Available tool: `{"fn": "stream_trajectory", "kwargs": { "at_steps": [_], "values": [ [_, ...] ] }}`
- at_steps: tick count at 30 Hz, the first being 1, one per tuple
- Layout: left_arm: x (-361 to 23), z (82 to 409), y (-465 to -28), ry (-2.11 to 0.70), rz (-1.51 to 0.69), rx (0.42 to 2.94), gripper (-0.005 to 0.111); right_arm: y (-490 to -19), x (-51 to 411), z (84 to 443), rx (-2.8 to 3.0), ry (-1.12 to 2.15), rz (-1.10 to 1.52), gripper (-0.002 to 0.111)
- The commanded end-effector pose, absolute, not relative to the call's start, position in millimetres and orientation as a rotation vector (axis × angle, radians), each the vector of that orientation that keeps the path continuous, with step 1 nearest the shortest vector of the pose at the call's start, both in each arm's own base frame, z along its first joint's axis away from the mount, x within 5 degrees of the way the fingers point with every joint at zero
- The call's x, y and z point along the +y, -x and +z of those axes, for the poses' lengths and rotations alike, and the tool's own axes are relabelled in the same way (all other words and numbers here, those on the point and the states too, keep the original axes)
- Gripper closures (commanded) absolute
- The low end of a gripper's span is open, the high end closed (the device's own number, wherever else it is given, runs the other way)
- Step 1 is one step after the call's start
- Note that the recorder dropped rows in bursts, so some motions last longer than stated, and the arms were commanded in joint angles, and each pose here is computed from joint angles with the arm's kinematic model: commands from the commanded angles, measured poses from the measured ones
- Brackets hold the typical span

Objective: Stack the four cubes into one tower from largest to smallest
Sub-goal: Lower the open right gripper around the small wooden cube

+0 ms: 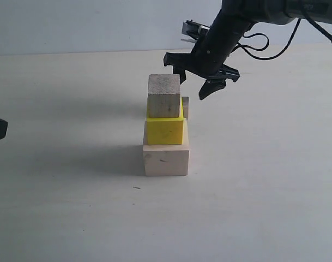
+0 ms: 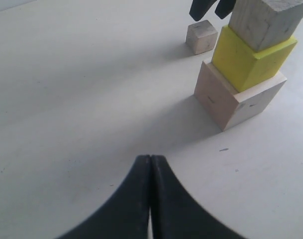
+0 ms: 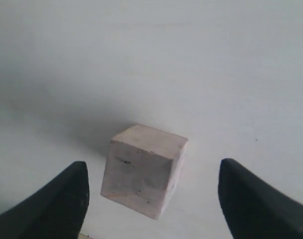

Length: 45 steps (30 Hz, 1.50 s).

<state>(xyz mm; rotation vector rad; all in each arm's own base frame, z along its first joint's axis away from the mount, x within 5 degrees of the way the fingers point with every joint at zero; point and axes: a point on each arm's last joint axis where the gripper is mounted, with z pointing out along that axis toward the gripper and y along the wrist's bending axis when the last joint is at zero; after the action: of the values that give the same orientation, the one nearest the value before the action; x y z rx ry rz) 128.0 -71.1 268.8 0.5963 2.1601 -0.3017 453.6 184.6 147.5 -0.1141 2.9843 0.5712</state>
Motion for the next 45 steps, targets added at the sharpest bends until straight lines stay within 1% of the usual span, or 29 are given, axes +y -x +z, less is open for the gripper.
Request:
{"fn": "stream_trajectory", "kwargs": {
  "at_steps": [1, 6, 20, 29, 36, 45],
  "values": [
    [-70.9, 268.3, -128.4, -0.578, -0.311, 2.164, 0.107, -456.2, 182.6, 147.8, 2.971, 0.109, 0.530, 0.039],
    [-70.9, 268.3, -128.4, -0.578, -0.311, 2.164, 0.107, -455.7, 187.6, 139.2, 2.987, 0.078, 0.614, 0.039],
    [-70.9, 268.3, -128.4, -0.578, -0.311, 2.164, 0.107, -455.7, 188.0, 119.5, 3.029, 0.069, 0.609, 0.039],
    [-70.9, 268.3, -128.4, -0.578, -0.311, 2.164, 0.107, -455.8, 179.7, 122.2, 3.044, 0.090, 0.465, 0.039],
    [-70.9, 268.3, -128.4, -0.578, -0.311, 2.164, 0.107, -456.9, 168.1, 127.1, 3.073, 0.076, 0.258, 0.039],
    [-70.9, 268.3, -128.4, -0.578, -0.311, 2.164, 0.107, -457.9, 158.3, 127.3, 3.089, 0.056, 0.155, 0.039]
  ]
}}
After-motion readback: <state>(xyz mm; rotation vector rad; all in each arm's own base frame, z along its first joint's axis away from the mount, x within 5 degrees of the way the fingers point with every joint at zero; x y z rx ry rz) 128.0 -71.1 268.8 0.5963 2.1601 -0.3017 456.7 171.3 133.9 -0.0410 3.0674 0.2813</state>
